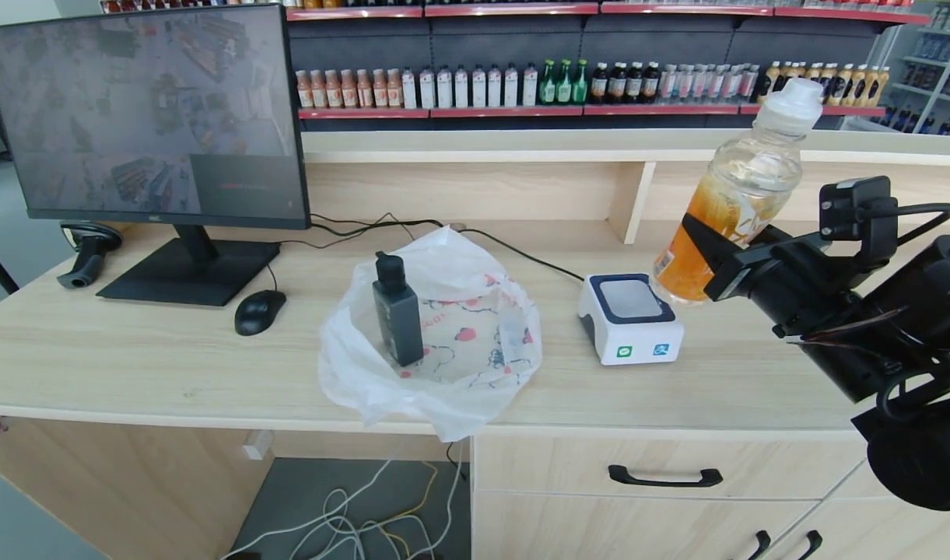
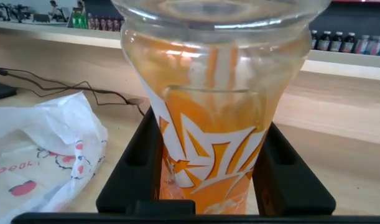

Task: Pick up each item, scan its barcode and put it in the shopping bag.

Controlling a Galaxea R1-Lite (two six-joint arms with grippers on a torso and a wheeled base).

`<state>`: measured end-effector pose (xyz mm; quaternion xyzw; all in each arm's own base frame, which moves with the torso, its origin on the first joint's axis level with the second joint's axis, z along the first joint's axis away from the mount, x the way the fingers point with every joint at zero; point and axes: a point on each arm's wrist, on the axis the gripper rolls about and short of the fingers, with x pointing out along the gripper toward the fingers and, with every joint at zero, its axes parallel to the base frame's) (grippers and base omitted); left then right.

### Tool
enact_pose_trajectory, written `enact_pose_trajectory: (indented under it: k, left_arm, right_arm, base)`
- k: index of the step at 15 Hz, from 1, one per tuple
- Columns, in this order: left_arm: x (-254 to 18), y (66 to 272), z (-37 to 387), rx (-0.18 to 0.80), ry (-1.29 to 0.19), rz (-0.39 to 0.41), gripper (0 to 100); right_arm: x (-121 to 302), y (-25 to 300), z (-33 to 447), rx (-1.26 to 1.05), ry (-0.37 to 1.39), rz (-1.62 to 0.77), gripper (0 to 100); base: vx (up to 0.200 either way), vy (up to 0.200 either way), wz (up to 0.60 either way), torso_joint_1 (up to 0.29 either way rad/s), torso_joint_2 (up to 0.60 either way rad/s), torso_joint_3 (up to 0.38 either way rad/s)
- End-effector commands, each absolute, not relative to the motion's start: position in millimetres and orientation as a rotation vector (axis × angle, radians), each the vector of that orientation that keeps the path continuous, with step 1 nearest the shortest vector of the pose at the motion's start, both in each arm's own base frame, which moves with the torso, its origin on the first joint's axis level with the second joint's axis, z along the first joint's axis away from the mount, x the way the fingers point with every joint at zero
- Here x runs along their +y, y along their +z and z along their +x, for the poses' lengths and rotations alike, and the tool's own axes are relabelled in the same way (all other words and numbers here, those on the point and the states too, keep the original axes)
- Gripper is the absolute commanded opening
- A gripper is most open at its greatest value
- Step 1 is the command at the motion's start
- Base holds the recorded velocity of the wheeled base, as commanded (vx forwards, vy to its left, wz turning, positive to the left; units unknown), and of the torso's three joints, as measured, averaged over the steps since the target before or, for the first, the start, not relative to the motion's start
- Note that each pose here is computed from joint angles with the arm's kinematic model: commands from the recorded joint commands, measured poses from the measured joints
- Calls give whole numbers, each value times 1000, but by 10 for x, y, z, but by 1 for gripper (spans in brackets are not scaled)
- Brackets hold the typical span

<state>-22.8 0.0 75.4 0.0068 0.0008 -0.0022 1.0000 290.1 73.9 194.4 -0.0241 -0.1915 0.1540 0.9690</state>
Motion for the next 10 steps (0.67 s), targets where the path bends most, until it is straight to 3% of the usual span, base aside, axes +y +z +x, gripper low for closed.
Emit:
enact_pose_trajectory:
  k: [1, 4, 10]
  left_arm:
    - [0, 753, -228, 2, -5, 14, 100]
    - [0, 753, -228, 2, -5, 14, 100]
    - [0, 753, -228, 2, -5, 14, 100]
  right_arm:
    - [733, 1941, 2921, -389, 308, -49, 0]
    - [743, 1967, 2940, -401, 310, -48, 0]
    - [741, 1962, 2913, -397, 312, -49, 0]
  base:
    - [0, 200, 0, 7, 7, 2]
    - [0, 0, 0, 0, 0, 0]
    - [0, 0, 600, 6, 1, 2]
